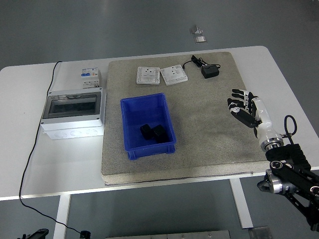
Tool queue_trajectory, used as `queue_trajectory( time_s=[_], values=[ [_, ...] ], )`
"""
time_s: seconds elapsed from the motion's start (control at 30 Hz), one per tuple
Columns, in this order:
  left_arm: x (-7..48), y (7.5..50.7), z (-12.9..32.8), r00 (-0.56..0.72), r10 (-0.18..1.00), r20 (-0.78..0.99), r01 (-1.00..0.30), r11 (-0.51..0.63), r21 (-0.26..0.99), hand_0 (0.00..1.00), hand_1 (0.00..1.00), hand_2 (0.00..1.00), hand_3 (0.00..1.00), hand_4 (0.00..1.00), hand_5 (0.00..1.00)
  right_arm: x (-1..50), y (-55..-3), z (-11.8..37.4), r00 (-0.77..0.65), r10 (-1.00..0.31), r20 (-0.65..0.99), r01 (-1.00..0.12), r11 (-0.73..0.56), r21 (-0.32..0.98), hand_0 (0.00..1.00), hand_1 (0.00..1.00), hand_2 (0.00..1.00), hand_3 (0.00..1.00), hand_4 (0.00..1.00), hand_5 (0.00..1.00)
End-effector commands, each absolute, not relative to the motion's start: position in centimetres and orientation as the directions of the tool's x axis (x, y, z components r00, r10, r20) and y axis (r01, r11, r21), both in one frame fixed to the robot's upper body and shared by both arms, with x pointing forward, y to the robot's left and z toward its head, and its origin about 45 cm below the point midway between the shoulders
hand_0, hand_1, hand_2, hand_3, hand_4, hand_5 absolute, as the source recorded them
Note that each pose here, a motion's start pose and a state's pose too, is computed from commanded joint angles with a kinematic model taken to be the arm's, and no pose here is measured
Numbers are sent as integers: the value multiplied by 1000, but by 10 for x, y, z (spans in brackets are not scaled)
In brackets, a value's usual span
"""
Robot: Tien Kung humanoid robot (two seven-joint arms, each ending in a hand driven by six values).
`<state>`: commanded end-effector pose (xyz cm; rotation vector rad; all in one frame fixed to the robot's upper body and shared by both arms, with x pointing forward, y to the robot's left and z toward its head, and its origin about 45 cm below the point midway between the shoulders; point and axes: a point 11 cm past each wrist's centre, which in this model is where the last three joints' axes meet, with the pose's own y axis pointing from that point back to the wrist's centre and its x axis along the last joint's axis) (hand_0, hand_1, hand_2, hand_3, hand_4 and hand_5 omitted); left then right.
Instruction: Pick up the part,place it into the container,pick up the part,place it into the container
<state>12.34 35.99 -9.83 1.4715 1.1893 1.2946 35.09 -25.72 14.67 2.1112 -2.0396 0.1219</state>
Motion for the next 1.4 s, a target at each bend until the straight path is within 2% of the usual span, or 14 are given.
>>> queue_trajectory(
  time_s=[0.17, 0.2, 0.67, 0.97, 1.0, 1.17, 1.2, 1.37, 1.4],
  values=[
    [114, 358, -103, -31, 972, 232, 118, -227, 967, 568, 486, 461, 539, 2, 2, 355, -262, 150, 19, -986, 166, -997, -7, 75, 779, 710, 766, 749, 744, 500],
    [113, 358, -103, -33, 972, 233, 117, -228, 967, 565, 483, 445, 542, 2, 11, 355, -263, 151, 16, -987, 161, -997, -4, 73, 770, 716, 766, 745, 782, 559],
    [115, 356, -103, -3, 974, 228, 102, -227, 969, 558, 472, 427, 514, 2, 2, 364, -266, 162, -6, -993, 117, -1000, 8, 22, 767, 723, 782, 733, 790, 578],
    [116, 356, -104, 27, 974, 223, 95, -225, 970, 553, 468, 424, 505, 2, 2, 367, -263, 167, -16, -997, -82, -1000, 16, 5, 759, 713, 771, 717, 793, 584],
    [116, 356, -104, 32, 974, 222, 96, -224, 970, 553, 463, 413, 488, 6, 5, 367, -264, 167, -23, -995, -95, -1000, 23, 8, 730, 645, 723, 721, 794, 587],
    [117, 358, -102, 64, 973, 220, 108, -226, 968, 553, 463, 413, 488, 6, 5, 365, -271, 162, -65, -986, -155, -998, 62, 28, 730, 645, 723, 721, 794, 587],
    [118, 358, -102, 70, 973, 220, 109, -226, 968, 552, 452, 402, 473, 22, 9, 365, -271, 162, -69, -985, -160, -997, 65, 29, 691, 524, 457, 710, 794, 588],
    [120, 361, -101, 88, 971, 222, 103, -231, 968, 552, 452, 402, 473, 22, 9, 365, -270, 161, -70, -986, -154, -997, 66, 33, 691, 524, 457, 710, 794, 588],
    [120, 361, -101, 87, 971, 224, 99, -232, 968, 546, 415, 380, 454, 63, 2, 365, -269, 161, -67, -986, -153, -997, 62, 35, 706, 410, 324, 646, 796, 604]
  ],
)
